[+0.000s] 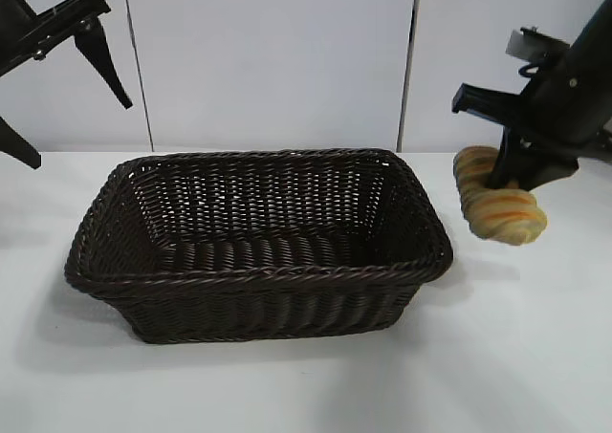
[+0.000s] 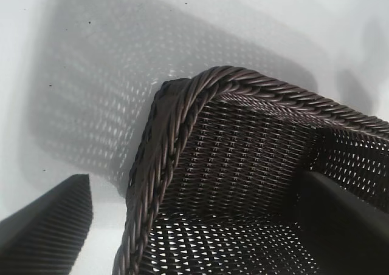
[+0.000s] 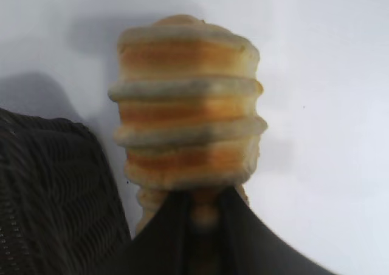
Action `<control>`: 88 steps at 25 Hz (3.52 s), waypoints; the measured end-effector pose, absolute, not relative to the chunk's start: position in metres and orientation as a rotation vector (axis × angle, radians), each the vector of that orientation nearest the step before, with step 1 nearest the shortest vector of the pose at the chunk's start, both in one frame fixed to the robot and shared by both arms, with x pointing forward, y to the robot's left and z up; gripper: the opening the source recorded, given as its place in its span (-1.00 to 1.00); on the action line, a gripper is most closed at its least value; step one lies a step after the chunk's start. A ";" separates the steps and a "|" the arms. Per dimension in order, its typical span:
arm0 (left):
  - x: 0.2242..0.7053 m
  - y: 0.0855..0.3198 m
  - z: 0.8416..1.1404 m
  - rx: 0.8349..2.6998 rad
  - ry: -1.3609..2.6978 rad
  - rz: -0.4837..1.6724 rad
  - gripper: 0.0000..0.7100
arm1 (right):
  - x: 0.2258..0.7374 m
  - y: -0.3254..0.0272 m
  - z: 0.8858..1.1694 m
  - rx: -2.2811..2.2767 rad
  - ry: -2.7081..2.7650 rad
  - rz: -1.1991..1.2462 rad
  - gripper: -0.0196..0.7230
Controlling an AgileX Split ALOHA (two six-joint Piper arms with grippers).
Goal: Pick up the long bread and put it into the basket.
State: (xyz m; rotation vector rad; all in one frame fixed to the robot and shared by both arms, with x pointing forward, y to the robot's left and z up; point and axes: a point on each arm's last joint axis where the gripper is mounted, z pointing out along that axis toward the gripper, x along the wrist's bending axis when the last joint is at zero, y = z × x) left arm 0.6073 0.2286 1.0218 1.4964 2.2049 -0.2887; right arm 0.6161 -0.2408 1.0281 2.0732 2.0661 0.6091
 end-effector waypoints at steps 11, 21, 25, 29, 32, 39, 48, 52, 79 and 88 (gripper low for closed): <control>0.607 0.229 1.022 1.496 2.205 -0.289 0.86 | 0.602 -0.152 1.052 0.863 2.677 0.712 -0.72; 0.607 0.229 1.022 1.496 2.205 -0.289 0.86 | 0.610 -0.101 1.005 0.421 2.732 0.671 -0.72; 0.607 0.229 1.022 1.496 2.205 -0.289 0.86 | 0.612 -0.087 0.978 0.431 2.776 0.666 -0.72; 0.607 0.229 1.022 1.496 2.205 -0.289 0.86 | 0.613 -0.085 0.973 0.483 2.782 0.675 -0.63; 0.607 0.229 1.022 1.496 2.205 -0.289 0.86 | 0.612 -0.084 0.973 0.498 2.782 0.677 -0.06; 0.607 0.229 1.022 1.496 2.205 -0.289 0.86 | 0.608 -0.088 1.006 0.789 2.725 0.758 0.88; 0.607 0.229 1.022 1.498 2.206 -0.290 0.86 | 0.617 -0.152 1.061 1.861 2.307 0.721 0.92; 0.607 0.229 1.022 1.499 2.206 -0.292 0.86 | 0.621 -0.181 1.058 2.027 2.230 0.620 0.92; 0.606 0.227 1.022 1.488 2.209 -0.323 0.86 | 0.618 -0.197 1.060 2.126 2.191 0.564 0.92; 0.606 0.222 1.025 1.421 2.195 -0.398 0.86 | 0.619 -0.197 1.060 2.126 2.189 0.562 0.92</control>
